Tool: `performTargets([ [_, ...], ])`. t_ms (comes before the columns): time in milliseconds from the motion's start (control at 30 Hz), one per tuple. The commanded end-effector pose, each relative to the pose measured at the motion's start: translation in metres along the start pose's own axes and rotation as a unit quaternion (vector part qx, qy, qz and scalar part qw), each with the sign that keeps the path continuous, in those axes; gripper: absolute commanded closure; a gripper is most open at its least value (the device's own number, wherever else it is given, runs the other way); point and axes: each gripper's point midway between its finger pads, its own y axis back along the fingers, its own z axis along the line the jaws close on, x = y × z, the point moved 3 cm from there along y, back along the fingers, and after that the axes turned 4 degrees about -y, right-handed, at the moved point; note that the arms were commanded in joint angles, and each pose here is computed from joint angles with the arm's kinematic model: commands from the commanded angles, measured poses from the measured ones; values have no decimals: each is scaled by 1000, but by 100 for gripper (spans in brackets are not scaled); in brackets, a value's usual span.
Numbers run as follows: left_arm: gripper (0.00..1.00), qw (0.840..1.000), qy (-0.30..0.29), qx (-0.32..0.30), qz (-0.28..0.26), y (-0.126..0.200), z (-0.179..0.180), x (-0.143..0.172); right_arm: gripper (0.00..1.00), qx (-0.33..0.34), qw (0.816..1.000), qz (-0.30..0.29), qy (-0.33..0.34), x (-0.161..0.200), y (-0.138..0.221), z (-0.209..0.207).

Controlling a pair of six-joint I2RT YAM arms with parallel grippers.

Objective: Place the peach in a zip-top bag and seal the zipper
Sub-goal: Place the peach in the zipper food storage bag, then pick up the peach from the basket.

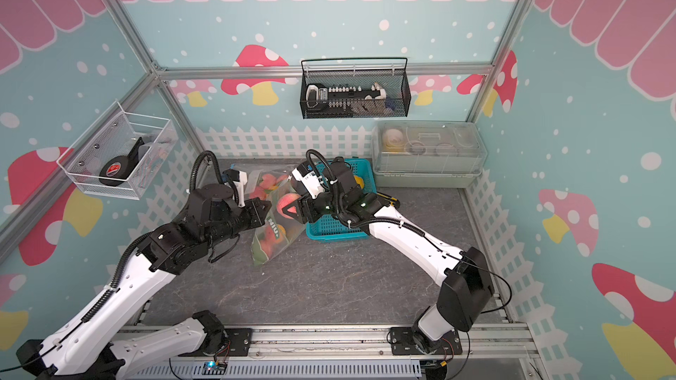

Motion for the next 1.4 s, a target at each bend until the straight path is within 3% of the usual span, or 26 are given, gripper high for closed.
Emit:
performTargets([
  [0,100,1000,14,17,-19,6,-4,-8,32,28,999,10,18,0,-1,-2],
  [267,100,1000,15,14,-16,4,-2,-6,23,19,1000,7,22,-2,0,3],
  [533,100,1000,14,9,-11,0,1,-3,17,9,997,-59,53,-21,21,17],
  [733,100,1000,14,9,-11,0,2,-2,17,148,982,-109,51,-26,49,-16],
  [1000,100,1000,15,9,-12,2,3,-1,17,352,930,-89,52,-16,80,-83],
  [1133,100,1000,15,9,-11,2,4,0,17,389,918,-66,43,-10,83,-116],
  [1367,100,1000,17,9,-5,0,5,4,18,393,919,-15,18,4,66,-173],
])
